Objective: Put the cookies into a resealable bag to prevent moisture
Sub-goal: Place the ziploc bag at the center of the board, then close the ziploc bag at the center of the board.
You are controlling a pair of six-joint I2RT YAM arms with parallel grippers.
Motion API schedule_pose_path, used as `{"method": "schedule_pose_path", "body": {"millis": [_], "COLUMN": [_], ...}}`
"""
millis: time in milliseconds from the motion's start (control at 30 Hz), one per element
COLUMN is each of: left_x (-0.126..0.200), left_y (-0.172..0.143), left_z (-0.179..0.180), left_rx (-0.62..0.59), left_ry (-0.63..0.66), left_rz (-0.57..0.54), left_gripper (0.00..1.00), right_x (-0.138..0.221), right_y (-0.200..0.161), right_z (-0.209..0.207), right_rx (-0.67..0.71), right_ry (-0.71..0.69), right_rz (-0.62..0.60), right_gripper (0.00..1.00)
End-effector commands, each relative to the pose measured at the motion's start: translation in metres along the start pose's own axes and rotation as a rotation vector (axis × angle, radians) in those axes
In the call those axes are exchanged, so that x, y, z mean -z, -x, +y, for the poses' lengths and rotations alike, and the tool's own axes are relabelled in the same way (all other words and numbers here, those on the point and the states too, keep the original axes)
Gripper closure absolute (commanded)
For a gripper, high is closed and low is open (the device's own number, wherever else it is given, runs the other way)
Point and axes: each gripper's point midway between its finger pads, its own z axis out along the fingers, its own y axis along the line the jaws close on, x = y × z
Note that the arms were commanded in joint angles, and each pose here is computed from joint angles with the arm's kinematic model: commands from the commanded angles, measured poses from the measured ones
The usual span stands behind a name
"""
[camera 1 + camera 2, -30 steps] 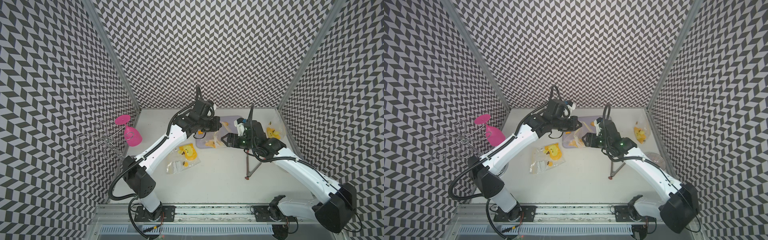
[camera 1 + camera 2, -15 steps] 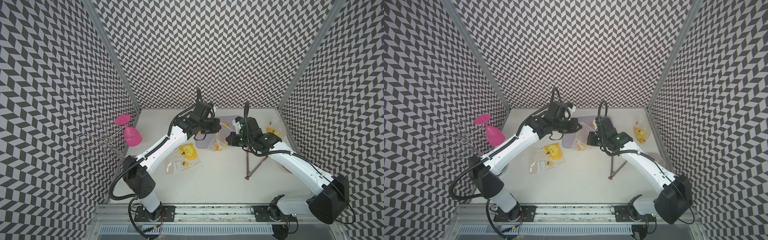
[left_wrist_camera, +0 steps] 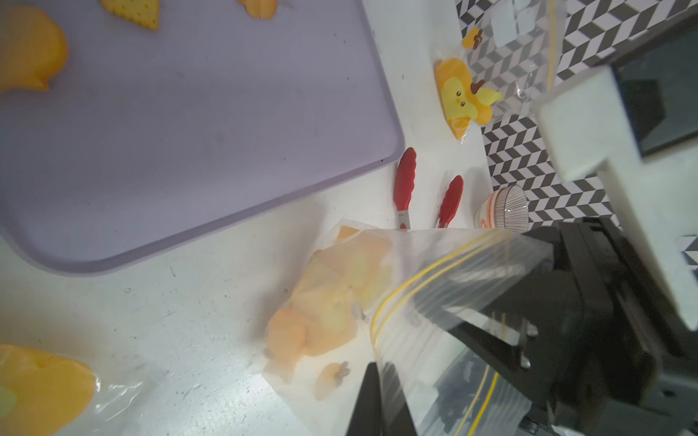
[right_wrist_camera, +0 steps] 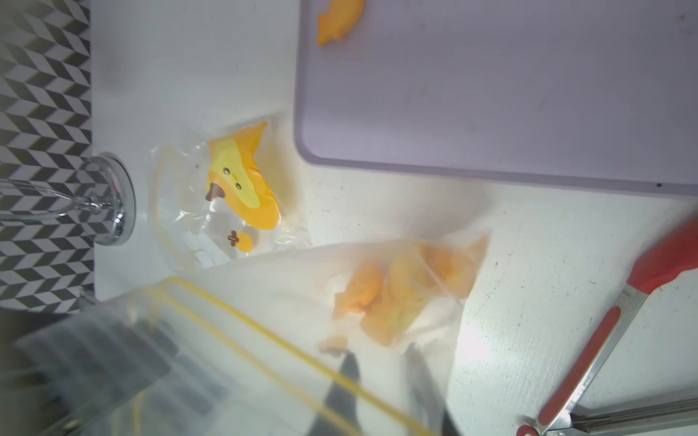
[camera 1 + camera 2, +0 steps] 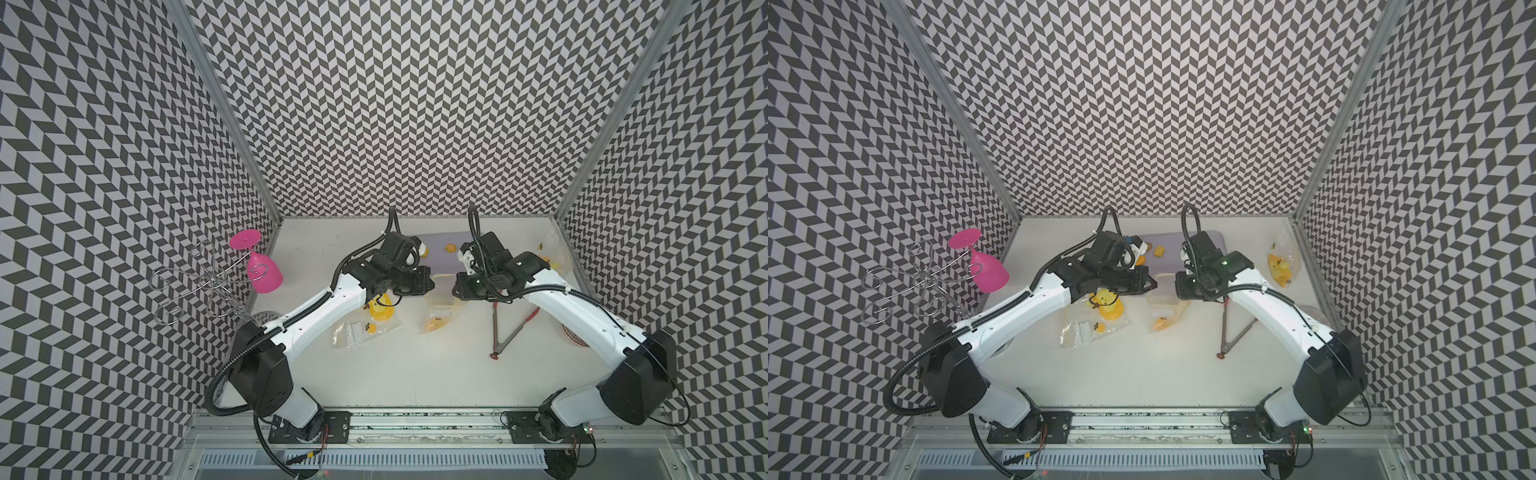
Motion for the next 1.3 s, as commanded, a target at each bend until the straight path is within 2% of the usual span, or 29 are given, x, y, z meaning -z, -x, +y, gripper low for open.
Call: {"method": "schedule_pose_path", "body": {"millis": [0, 133, 233, 333, 433, 533, 600, 700, 800, 867, 967, 1067, 1133, 1167, 1233, 1267], "left_x": [-0.001, -0.003, -0.002, -0.003, -0.008, -0.015, -0.019, -0.019, -0.009, -0.002, 0.0, -0.006, -0.012, -0.014, -0.017, -0.018], "left_y": [0.012, 0.016, 0.023, 0.033, 0.044, 0.05, 0.054, 0.064, 0.079, 0.083, 0.084, 0.086, 0.087, 0.087, 0.088, 0.088], "left_z": [-0.006, 0.0, 0.009, 0.026, 0.044, 0.053, 0.058, 0.061, 0.064, 0.062, 0.063, 0.071, 0.076, 0.08, 0.088, 0.091], "left_rx": [-0.033, -0.093, -0.194, -0.308, -0.409, -0.497, -0.526, -0.537, -0.515, -0.575, -0.701, -0.708, -0.691, -0.69, -0.688, -0.688], "left_ry": [-0.026, -0.016, 0.004, 0.051, 0.155, 0.188, 0.192, 0.12, -0.002, -0.07, -0.046, -0.053, -0.068, -0.06, -0.026, -0.015], "left_rz": [-0.04, -0.039, -0.036, -0.016, -0.009, -0.007, -0.013, -0.034, -0.089, -0.119, -0.159, -0.127, -0.106, -0.101, -0.1, -0.101], "left_gripper": [1.0, 1.0, 1.0, 1.0, 1.0, 1.0, 1.0, 1.0, 1.0, 1.0, 1.0, 1.0, 1.0, 1.0, 1.0, 1.0], "right_x": [0.016, 0.04, 0.079, 0.114, 0.129, 0.124, 0.116, 0.102, 0.085, 0.073, 0.058, 0.047, 0.046, 0.04, 0.028, 0.021], "right_y": [0.028, 0.045, 0.064, 0.078, 0.077, 0.076, 0.078, 0.083, 0.085, 0.082, 0.078, 0.086, 0.101, 0.104, 0.107, 0.11], "right_z": [0.024, 0.029, 0.03, 0.016, 0.003, -0.008, -0.025, -0.049, -0.045, -0.036, -0.019, 0.004, 0.014, 0.019, 0.022, 0.019], "right_rx": [0.052, 0.151, 0.201, 0.192, 0.222, 0.266, 0.247, 0.185, 0.248, 0.354, 0.549, 0.671, 0.686, 0.735, 0.829, 0.857], "right_ry": [0.104, 0.113, 0.106, 0.064, 0.011, -0.072, -0.171, -0.244, -0.163, -0.112, -0.032, 0.079, 0.112, 0.128, 0.13, 0.112], "right_rz": [-0.145, -0.268, -0.482, -0.713, -0.825, -0.787, -0.751, -0.702, -0.64, -0.627, -0.637, -0.636, -0.654, -0.641, -0.615, -0.608], "right_gripper": [0.43, 0.4, 0.4, 0.22, 0.22, 0.23, 0.23, 0.27, 0.25, 0.25, 0.31, 0.32, 0.35, 0.35, 0.21, 0.23]}}
